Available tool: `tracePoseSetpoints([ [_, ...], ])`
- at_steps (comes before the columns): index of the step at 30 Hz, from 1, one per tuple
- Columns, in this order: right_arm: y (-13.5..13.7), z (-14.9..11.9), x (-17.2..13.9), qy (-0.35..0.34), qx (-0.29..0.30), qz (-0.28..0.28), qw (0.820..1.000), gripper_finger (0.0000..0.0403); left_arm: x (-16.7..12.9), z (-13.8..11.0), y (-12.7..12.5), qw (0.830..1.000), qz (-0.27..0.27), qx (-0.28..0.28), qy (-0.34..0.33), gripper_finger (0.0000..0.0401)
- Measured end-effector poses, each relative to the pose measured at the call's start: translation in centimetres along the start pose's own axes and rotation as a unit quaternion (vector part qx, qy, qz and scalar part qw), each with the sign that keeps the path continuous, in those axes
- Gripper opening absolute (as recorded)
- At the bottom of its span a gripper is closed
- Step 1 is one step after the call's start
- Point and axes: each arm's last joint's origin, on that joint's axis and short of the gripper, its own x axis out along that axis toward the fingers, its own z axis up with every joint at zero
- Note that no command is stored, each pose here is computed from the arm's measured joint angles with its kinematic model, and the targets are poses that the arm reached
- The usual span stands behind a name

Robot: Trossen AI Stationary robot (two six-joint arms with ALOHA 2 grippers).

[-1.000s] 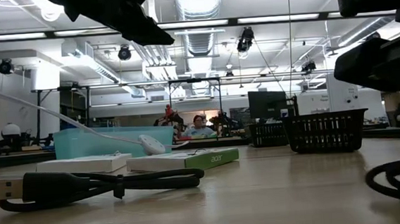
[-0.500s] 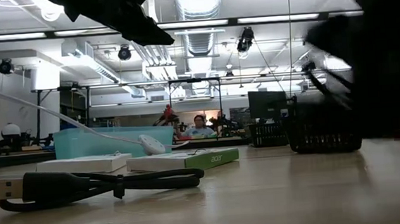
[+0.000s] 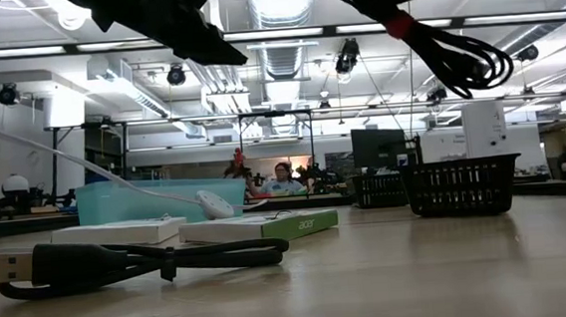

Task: Pick and place items into bin
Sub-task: Put the right black charger cable into the green bin

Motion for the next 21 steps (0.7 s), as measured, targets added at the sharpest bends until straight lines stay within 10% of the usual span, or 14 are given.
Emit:
tracePoseSetpoints([
  [10,-4.1,2.6,1.5,0.004,0.039,-0.026,0.999,0.0022,0.0,1.1,-0.2,0.991,-0.066,0.069,-0.089,0.0173],
  [21,-10.7,8.2,1.5,-0.05,0.119,0.156,0.979,0.0022,0.4,1.8,0.1,0.986,-0.061,0.083,-0.131,0.0173],
])
